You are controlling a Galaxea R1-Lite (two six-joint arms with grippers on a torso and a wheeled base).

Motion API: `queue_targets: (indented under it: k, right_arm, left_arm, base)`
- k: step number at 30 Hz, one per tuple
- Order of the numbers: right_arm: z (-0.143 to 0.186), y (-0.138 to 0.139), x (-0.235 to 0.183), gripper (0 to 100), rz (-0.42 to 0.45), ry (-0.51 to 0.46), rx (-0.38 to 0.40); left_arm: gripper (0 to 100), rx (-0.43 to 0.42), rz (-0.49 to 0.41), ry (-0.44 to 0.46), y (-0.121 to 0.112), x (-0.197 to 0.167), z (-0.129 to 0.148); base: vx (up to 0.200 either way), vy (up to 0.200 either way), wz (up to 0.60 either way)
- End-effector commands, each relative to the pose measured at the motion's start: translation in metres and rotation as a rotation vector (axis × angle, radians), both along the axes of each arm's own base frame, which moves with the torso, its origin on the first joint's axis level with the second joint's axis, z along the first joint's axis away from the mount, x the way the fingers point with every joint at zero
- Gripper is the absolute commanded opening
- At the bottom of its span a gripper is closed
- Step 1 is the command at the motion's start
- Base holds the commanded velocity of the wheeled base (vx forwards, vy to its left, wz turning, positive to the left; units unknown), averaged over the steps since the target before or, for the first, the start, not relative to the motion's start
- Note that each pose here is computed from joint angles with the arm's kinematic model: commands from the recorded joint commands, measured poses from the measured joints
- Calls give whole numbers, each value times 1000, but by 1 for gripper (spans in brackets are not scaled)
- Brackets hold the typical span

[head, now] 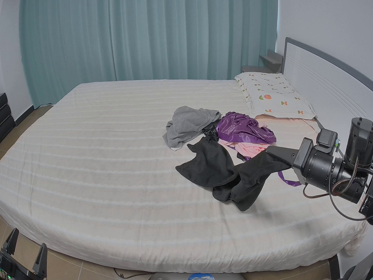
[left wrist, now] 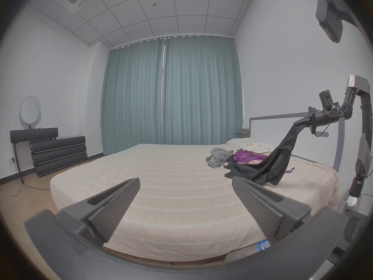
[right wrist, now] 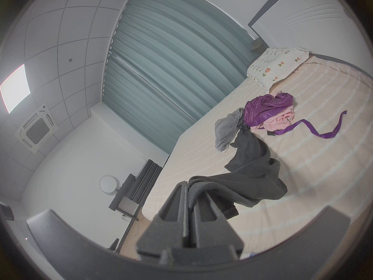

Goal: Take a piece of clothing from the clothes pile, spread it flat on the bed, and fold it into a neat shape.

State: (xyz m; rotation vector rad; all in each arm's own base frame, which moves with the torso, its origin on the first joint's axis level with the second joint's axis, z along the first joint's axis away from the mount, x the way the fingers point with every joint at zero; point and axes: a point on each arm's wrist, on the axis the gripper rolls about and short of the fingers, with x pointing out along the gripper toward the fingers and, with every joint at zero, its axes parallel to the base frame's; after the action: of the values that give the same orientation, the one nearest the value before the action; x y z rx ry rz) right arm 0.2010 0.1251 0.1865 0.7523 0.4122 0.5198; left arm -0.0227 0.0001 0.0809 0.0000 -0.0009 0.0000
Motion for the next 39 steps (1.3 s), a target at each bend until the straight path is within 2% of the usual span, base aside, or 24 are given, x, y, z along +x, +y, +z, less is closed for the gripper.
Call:
queue_targets:
  k: [1,23,25,29,30,34,39]
  right_arm:
    - [-2,-1,-2,0,-2,7,0]
    - [-7,0,-2,0,3,23,-11]
    - [-8,1,0,0,6,28,-12]
    - [-11,2,3,0,3,37,-20]
    - [-10,2,2,0,4,37,-18]
    - [-9,2,2,0,4,12,-3]
    - [-12,3,3,0,6,12,-3]
  left_arm:
    - [100,0,0,-1,0,0,-5]
    - [100,11,15,-2,0,0,-5]
    - [100,31,8,-2,0,0,-5]
    - [100,-14,29,-1,1,0,-5]
    - [100,-45,58,-2,1,0,-5]
    - [100,-23,55,-1,1,0,-5]
    - [100,-37,60,-2,1,0,-5]
  base:
    - [0,0,0]
    - [0,0,0]
    - [0,0,0]
    - [0,0,0]
    - [0,0,0]
    - [0,0,0]
    - [0,0,0]
